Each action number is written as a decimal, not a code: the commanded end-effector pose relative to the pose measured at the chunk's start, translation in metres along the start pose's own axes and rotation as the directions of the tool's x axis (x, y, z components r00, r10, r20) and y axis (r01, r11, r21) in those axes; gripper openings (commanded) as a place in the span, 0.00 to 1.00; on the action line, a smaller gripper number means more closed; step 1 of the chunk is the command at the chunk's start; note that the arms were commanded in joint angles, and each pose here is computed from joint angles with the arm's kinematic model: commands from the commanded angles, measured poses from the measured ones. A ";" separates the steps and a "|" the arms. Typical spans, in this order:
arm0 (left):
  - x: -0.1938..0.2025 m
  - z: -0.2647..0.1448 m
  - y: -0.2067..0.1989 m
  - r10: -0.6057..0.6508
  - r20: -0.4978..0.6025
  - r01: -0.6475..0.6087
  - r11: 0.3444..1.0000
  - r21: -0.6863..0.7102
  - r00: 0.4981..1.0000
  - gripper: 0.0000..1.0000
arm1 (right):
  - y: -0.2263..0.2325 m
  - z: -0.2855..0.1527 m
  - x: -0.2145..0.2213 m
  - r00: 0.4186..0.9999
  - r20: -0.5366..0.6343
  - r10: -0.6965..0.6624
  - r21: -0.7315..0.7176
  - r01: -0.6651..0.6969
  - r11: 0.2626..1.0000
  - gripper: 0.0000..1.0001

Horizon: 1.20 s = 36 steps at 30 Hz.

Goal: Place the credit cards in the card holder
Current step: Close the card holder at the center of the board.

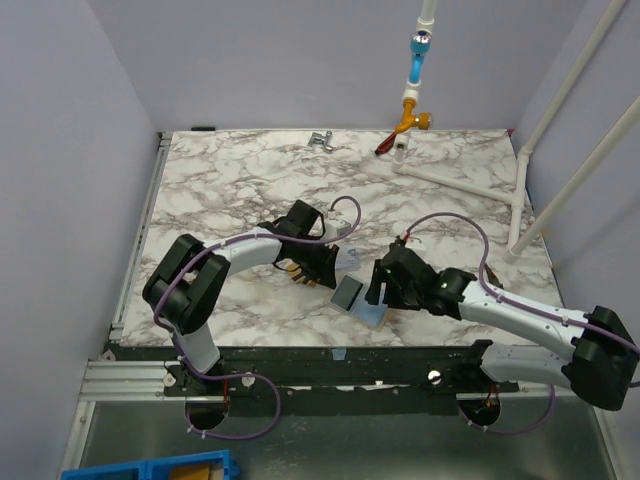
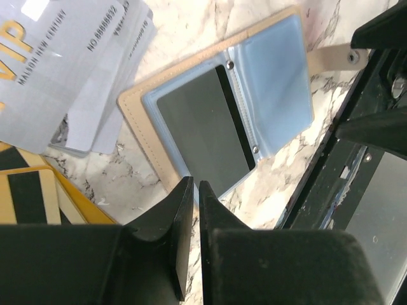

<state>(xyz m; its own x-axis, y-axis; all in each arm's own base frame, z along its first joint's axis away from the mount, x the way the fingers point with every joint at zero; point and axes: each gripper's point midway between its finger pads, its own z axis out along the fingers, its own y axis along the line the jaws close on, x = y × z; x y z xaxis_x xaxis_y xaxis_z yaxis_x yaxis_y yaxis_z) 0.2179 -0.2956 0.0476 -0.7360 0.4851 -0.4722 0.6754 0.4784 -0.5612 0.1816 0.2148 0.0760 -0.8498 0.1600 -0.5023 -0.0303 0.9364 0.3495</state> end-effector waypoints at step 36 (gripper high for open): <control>0.003 0.011 -0.007 -0.056 -0.038 0.058 0.996 0.070 0.998 0.16 | -0.054 0.023 0.043 0.987 -0.097 0.125 0.156 -0.109 0.982 0.46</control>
<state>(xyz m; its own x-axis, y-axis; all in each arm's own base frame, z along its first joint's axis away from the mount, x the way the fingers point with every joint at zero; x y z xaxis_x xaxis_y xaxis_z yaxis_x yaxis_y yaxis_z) 0.2169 -0.2989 0.0486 -0.7600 0.4790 -0.4392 0.6451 0.4742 -0.5991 0.1566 0.1699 0.0229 -0.8851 0.2247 -0.4076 0.1485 0.9663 0.2103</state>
